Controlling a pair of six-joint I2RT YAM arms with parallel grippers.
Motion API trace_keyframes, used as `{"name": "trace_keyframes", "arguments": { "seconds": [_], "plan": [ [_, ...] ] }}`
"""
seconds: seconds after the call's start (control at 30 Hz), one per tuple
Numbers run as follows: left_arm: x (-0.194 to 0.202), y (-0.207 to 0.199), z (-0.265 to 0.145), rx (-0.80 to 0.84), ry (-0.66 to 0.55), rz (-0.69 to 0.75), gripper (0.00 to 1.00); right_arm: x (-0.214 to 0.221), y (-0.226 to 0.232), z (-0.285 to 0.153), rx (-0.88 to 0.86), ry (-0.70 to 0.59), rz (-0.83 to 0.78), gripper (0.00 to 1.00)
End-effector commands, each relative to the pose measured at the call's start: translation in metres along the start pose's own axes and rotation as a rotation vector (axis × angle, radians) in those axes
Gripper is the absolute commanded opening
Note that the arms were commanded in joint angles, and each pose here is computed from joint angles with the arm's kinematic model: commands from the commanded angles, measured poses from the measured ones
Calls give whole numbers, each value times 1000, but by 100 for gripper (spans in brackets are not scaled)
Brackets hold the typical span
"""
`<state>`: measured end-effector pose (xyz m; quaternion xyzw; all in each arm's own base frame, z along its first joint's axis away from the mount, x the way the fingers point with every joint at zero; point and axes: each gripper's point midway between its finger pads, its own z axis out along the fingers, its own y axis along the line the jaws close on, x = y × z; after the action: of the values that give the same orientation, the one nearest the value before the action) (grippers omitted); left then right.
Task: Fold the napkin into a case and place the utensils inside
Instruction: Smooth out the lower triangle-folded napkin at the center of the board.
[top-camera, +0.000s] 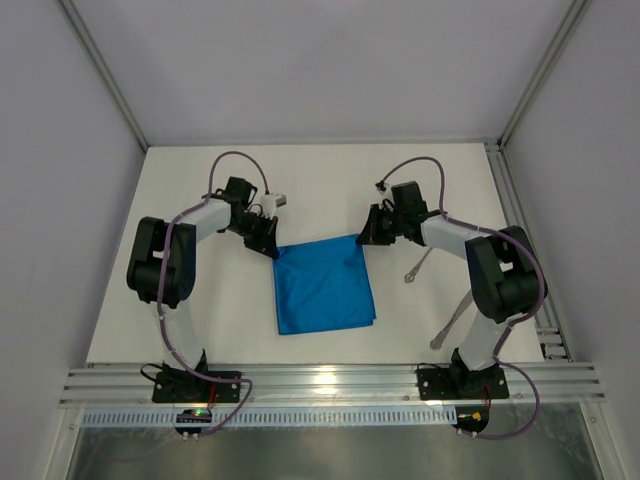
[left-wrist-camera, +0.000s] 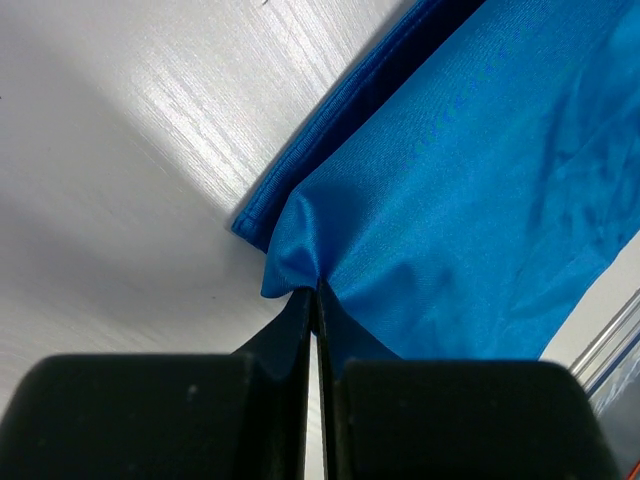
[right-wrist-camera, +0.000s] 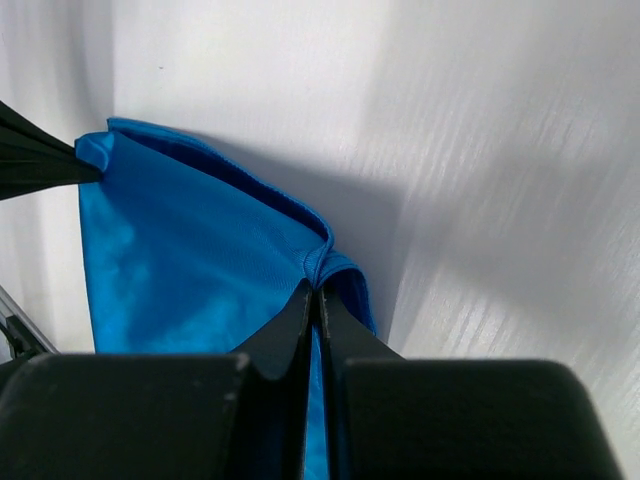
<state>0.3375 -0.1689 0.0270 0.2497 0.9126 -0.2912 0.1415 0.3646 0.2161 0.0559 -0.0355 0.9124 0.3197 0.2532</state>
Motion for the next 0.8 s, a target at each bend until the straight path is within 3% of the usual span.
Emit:
{"name": "trace_keyframes", "arguments": {
  "seconds": [0.0,0.17,0.33,0.53,0.67,0.73,0.77],
  "plan": [
    [-12,7,-11,-40,-29,55,0,-1,-14,0,60,7,-13,6],
    [-9,6,-11,-32,-15,55,15,-2,-15,1,64,13,-20,11],
    [-12,6,-15,-44,-18,54,34,-4,-21,5,96,39,-30,26],
    [-20,-15,-42,-35,-66,107,37,-18,-18,-19,160,-7,-74,44],
    [-10,-45,-63,-32,-61,255,35,-13,-14,-45,210,-45,-82,44],
    [13,-61,-71,-25,-5,386,37,-4,-2,-51,213,-54,-100,40],
    [22,-75,-68,-7,28,456,38,4,6,-56,197,-55,-106,33]
  ]
}}
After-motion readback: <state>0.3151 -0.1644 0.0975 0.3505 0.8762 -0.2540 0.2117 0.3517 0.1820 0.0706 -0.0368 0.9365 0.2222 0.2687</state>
